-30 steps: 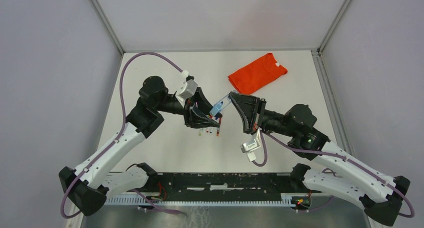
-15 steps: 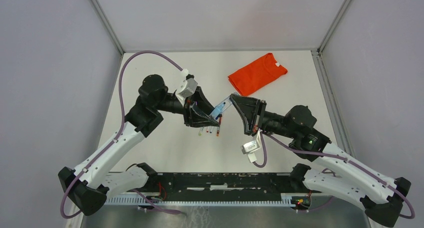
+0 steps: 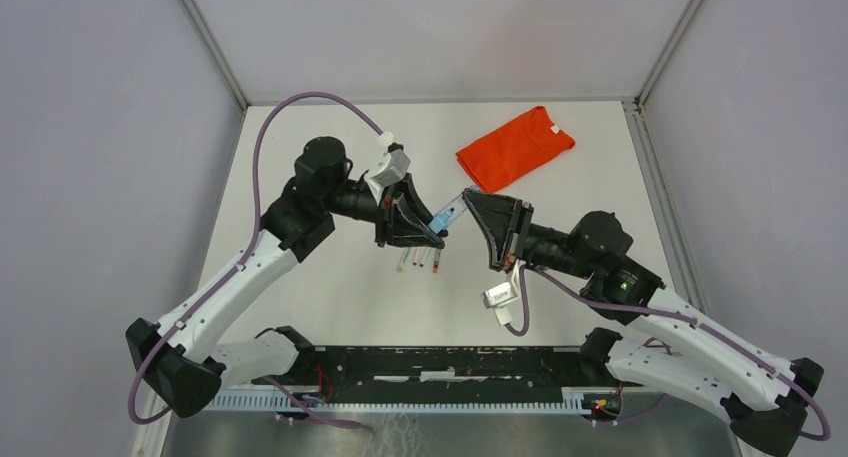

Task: Insert the pens into the pen caps
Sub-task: Adjust the pen.

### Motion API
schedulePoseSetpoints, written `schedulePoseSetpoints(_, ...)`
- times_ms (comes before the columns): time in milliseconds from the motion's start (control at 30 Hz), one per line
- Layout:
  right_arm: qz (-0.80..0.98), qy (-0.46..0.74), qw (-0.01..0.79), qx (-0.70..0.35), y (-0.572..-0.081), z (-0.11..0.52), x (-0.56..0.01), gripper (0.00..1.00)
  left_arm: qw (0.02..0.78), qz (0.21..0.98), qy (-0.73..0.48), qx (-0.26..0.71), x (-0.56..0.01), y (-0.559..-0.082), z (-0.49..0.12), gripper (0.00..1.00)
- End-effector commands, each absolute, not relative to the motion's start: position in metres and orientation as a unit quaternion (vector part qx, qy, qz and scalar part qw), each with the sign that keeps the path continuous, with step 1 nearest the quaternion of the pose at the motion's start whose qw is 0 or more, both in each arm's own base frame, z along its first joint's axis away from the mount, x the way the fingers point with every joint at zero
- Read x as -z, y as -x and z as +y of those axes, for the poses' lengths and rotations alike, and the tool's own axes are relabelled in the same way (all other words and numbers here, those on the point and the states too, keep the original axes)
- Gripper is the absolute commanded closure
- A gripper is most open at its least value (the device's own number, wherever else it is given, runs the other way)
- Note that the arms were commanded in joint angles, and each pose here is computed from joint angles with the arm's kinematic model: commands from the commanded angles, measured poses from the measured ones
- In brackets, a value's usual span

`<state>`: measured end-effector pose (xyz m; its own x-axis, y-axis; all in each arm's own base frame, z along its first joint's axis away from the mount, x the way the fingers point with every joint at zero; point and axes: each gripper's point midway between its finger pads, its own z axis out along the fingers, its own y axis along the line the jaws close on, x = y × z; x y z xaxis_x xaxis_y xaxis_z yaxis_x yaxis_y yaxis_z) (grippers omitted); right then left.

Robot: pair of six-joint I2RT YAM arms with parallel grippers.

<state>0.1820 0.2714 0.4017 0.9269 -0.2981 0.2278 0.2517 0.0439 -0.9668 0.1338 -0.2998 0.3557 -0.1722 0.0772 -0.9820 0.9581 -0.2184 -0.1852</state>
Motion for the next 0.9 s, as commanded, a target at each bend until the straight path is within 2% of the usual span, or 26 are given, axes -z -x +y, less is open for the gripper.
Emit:
schedulePoseSetpoints(0, 0.015, 0.656, 0.722, 0.222, -0.182, 0.262, -0.413, 0.74, 0.39, 0.489, -0.543, 0.56, -0.357, -0.139, -0.301, 0.98)
schedulePoseSetpoints(100, 0.022, 0.651, 0.72, 0.241, -0.184, 0.254, -0.418, 0.53, 0.392, 0.514, -0.54, 0.539, -0.349, -0.149, -0.302, 0.98)
schedulePoseSetpoints(300, 0.052, 0.654, 0.708, 0.262, -0.188, 0.237, -0.416, 0.34, 0.412, 0.582, -0.531, 0.458, -0.328, -0.18, -0.297, 0.98)
schedulePoseSetpoints(667, 0.18, 0.62, 0.724, 0.242, -0.208, 0.211, -0.38, 0.29, 0.445, 0.728, -0.471, 0.226, -0.288, -0.265, -0.259, 0.98)
schedulePoseSetpoints(867, 0.236, 0.598, 0.746, 0.172, -0.21, 0.215, -0.357, 0.29, 0.412, 0.768, -0.486, 0.062, -0.25, -0.289, -0.237, 0.98)
